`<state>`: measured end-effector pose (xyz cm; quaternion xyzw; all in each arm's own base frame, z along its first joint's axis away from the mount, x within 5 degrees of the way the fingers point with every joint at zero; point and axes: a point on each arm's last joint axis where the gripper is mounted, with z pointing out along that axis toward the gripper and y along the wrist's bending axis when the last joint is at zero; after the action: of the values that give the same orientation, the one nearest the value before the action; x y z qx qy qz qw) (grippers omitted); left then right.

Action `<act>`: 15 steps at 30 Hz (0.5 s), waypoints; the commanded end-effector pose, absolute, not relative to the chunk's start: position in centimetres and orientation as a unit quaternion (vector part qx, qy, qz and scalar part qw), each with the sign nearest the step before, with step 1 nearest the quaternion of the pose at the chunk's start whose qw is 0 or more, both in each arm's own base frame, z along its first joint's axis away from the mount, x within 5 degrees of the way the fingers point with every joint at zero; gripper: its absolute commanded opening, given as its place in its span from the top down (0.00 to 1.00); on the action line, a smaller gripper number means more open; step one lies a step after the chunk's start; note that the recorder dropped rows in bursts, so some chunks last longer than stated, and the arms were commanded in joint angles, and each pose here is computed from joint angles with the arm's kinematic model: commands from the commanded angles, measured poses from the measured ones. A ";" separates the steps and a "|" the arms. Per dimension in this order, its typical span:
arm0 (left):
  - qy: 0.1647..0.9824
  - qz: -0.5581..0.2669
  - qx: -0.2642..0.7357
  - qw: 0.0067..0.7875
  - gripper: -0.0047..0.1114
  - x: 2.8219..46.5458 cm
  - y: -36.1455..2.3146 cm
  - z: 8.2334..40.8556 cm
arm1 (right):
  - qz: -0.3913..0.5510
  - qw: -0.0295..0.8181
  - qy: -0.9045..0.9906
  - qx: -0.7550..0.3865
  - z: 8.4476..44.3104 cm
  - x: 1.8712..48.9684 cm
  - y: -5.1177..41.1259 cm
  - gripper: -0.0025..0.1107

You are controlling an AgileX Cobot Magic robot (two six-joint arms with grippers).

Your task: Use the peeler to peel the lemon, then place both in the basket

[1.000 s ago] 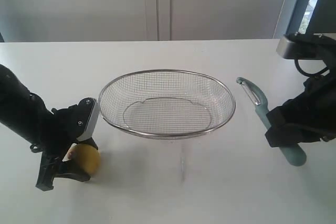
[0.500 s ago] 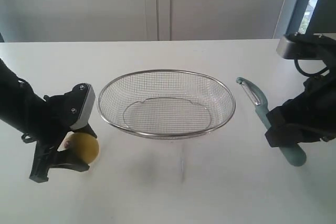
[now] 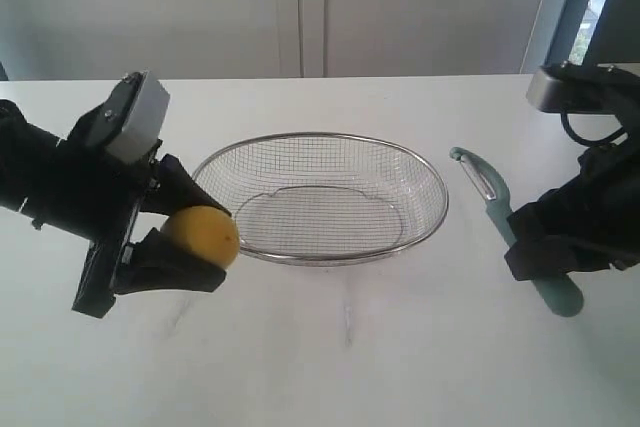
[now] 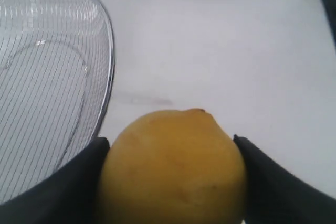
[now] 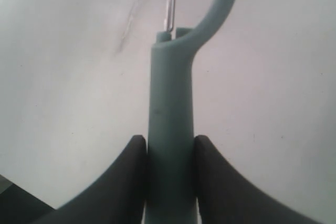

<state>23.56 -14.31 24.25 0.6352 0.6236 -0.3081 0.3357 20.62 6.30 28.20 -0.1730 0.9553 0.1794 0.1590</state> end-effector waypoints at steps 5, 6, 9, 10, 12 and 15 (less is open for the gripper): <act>0.577 -0.460 0.565 0.370 0.96 22.2 -15.6 27.0 | 0.181 0.166 0.954 -0.174 28.3 20.6 6.2 0.98; 0.574 -0.466 0.560 0.373 0.96 22.2 -15.6 27.2 | 0.181 0.166 0.954 -0.174 28.3 20.6 6.2 0.98; 0.570 -0.481 0.544 0.384 0.96 22.3 -15.7 27.6 | 0.181 0.166 0.954 -0.174 28.3 20.6 6.2 0.98; 0.570 -0.483 0.541 0.386 0.96 22.3 -15.8 27.7 | 0.181 0.166 0.954 -0.174 28.3 20.6 6.2 0.98; 0.568 -0.486 0.539 0.387 0.96 22.3 -15.8 27.7 | 0.181 0.166 0.954 -0.174 28.3 20.6 6.2 0.98; 0.568 -0.486 0.539 0.387 0.96 22.3 -15.8 27.7 | 0.181 0.166 0.954 -0.174 28.3 20.6 6.2 0.98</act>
<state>22.67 -15.65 27.08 0.5488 0.5797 -0.4665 0.3810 20.62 6.30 28.20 -0.1730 0.9553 0.1794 0.1590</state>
